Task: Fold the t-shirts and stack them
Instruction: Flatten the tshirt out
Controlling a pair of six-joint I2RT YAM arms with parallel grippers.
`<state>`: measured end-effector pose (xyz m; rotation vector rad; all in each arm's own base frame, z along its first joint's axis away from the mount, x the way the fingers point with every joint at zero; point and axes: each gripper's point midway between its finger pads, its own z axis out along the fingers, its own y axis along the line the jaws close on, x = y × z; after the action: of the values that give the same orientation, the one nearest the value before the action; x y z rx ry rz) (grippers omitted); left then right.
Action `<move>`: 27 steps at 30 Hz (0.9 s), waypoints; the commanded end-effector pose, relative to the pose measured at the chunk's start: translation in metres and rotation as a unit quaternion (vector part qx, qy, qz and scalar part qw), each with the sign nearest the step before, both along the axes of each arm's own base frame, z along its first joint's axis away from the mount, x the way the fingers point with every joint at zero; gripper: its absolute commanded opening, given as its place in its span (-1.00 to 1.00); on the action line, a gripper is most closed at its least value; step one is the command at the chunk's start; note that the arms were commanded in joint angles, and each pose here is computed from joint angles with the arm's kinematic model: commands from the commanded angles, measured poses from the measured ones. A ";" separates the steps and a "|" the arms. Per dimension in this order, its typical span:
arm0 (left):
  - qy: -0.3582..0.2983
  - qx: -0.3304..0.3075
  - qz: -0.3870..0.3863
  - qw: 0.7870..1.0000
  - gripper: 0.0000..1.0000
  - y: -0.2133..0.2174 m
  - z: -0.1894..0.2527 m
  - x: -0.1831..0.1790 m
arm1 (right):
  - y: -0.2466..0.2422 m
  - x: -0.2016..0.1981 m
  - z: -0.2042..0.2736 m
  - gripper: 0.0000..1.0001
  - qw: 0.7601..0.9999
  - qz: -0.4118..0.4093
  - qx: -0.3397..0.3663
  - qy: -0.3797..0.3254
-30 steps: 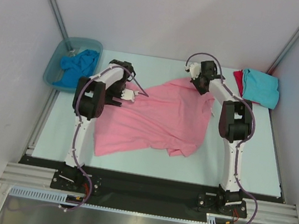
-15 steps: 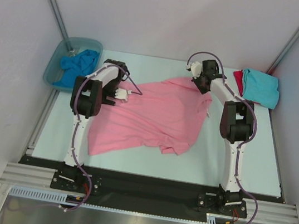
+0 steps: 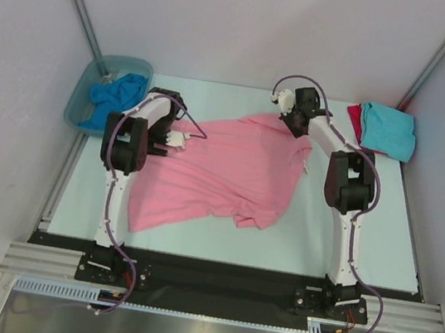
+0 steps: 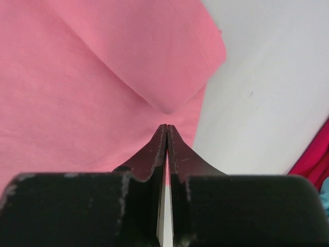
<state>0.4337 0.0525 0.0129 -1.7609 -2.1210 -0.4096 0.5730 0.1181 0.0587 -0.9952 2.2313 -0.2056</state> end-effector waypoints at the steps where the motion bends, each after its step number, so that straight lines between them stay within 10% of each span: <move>1: 0.088 0.076 0.047 0.992 0.68 0.058 -0.033 -0.044 | 0.028 0.020 0.057 -0.89 0.997 0.016 0.025 -0.073; 15: 0.071 0.110 0.052 0.990 0.99 0.069 -0.023 -0.038 | 0.069 0.034 0.025 -0.56 0.995 0.052 0.007 -0.085; 27: -0.061 0.079 0.060 0.993 0.99 0.057 0.039 0.011 | 0.038 0.044 -0.017 -0.76 0.998 0.018 -0.019 -0.063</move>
<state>0.4348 0.0761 0.0234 -1.6669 -2.1685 -0.4561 0.6016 0.1710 0.0384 -1.0626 2.1105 -0.2347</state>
